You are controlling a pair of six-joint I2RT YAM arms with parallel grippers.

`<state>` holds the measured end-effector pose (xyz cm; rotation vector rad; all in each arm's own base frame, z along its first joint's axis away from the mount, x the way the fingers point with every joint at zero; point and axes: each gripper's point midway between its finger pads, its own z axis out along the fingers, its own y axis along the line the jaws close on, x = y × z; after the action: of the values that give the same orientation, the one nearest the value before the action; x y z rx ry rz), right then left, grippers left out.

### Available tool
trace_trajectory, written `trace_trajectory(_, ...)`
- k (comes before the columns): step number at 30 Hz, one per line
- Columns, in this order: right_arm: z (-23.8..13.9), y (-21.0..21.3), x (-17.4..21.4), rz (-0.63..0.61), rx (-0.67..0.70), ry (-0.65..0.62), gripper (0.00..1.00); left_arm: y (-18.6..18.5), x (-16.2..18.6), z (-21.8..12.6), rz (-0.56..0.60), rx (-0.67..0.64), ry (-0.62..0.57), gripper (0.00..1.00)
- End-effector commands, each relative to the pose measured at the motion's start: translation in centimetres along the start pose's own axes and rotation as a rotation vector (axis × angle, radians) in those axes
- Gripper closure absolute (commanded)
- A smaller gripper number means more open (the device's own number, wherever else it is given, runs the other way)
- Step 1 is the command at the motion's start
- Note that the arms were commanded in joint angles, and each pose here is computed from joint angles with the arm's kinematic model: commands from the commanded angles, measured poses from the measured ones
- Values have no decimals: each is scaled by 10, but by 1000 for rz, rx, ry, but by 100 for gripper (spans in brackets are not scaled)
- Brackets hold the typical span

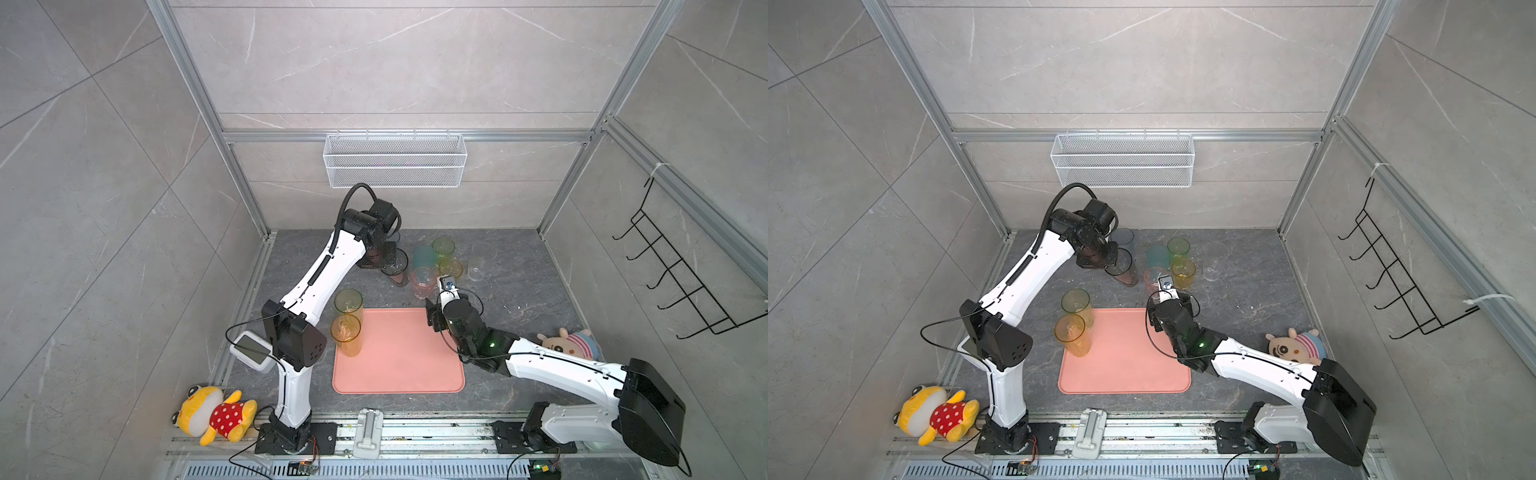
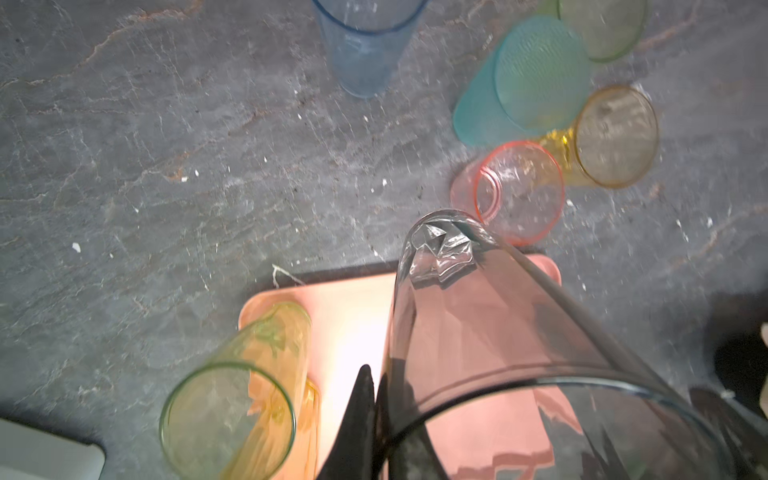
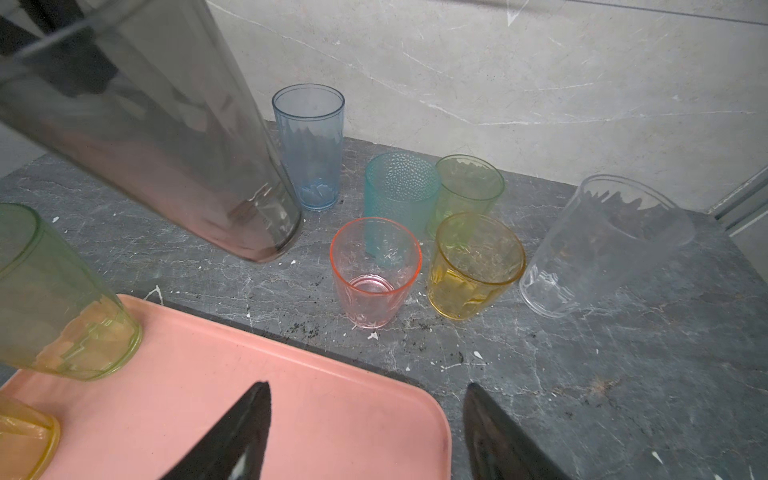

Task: Place the glasses into the tray
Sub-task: 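Lift the grey-smoke cup with the left gripper and carry it toward the tray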

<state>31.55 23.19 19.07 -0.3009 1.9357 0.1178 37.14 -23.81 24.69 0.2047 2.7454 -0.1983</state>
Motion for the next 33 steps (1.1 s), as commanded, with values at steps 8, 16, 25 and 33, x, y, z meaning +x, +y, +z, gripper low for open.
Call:
trace_trajectory(8,-3,-2,-5,7,11,-29,26,-8,39,-46,79,6,5,100)
trace_trajectory(16,-3,-5,-5,3,29,-40,26,-7,70,-57,100,2,47,100)
trace_trajectory(25,-2,-5,-4,7,29,-42,26,-1,110,-60,98,4,112,100)
trace_trajectory(33,-3,-5,-4,13,28,-47,26,9,148,-61,81,-7,163,100)
